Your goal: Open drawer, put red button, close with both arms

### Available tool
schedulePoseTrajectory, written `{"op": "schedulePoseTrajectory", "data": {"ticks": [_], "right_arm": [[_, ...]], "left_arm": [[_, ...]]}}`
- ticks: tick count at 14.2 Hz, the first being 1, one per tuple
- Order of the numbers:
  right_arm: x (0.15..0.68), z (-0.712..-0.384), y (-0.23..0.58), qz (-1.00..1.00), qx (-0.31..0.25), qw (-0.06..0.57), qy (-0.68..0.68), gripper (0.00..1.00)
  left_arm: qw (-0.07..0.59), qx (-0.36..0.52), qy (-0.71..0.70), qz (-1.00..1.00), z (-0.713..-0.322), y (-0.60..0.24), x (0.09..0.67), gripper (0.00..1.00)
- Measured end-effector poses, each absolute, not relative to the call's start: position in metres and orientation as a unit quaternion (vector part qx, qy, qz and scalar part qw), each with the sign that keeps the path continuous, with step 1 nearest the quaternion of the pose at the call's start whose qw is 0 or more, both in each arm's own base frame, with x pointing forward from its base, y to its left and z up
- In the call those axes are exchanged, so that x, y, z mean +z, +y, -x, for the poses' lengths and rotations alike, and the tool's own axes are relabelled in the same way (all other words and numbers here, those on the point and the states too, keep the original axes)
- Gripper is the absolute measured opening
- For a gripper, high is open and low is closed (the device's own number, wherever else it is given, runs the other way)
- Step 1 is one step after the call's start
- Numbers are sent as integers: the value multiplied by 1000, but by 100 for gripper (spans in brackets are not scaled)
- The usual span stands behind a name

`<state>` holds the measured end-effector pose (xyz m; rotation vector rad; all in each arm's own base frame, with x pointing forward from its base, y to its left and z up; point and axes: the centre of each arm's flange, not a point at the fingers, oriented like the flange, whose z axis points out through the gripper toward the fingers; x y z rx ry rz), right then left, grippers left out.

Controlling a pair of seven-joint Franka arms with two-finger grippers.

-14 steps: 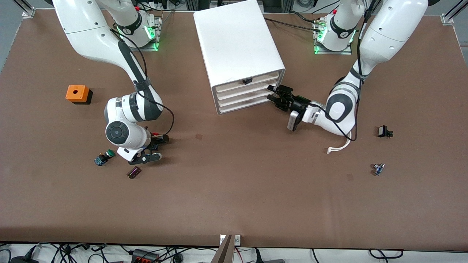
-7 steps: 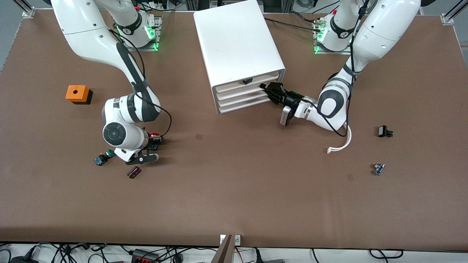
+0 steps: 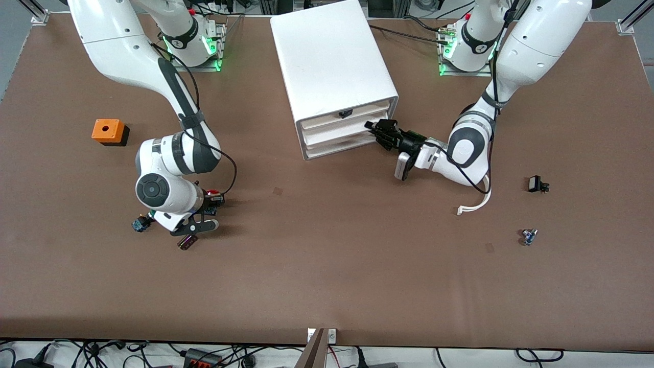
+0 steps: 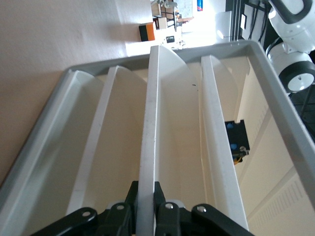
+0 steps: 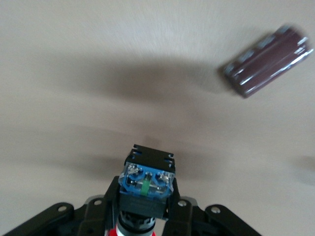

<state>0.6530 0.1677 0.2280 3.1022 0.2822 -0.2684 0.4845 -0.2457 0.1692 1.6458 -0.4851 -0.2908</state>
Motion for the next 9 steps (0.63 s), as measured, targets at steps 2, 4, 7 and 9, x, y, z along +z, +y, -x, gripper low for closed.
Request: {"op": "schedulePoseTrajectory", "data": {"ticks": [2, 4, 7, 9], "right_arm": [[275, -670, 174, -992, -89, 6, 93, 40], [314, -681, 179, -992, -77, 3, 95, 40], [342, -688, 197, -993, -50, -11, 103, 40], [362, -689, 222, -992, -31, -28, 115, 40]], "left_arm": [[638, -114, -211, -732, -501, -240, 176, 13], [632, -97, -207, -740, -522, -230, 181, 13], [628, -80, -200, -748, -548, -210, 176, 13], [627, -73, -204, -748, -562, -204, 176, 13]]}}
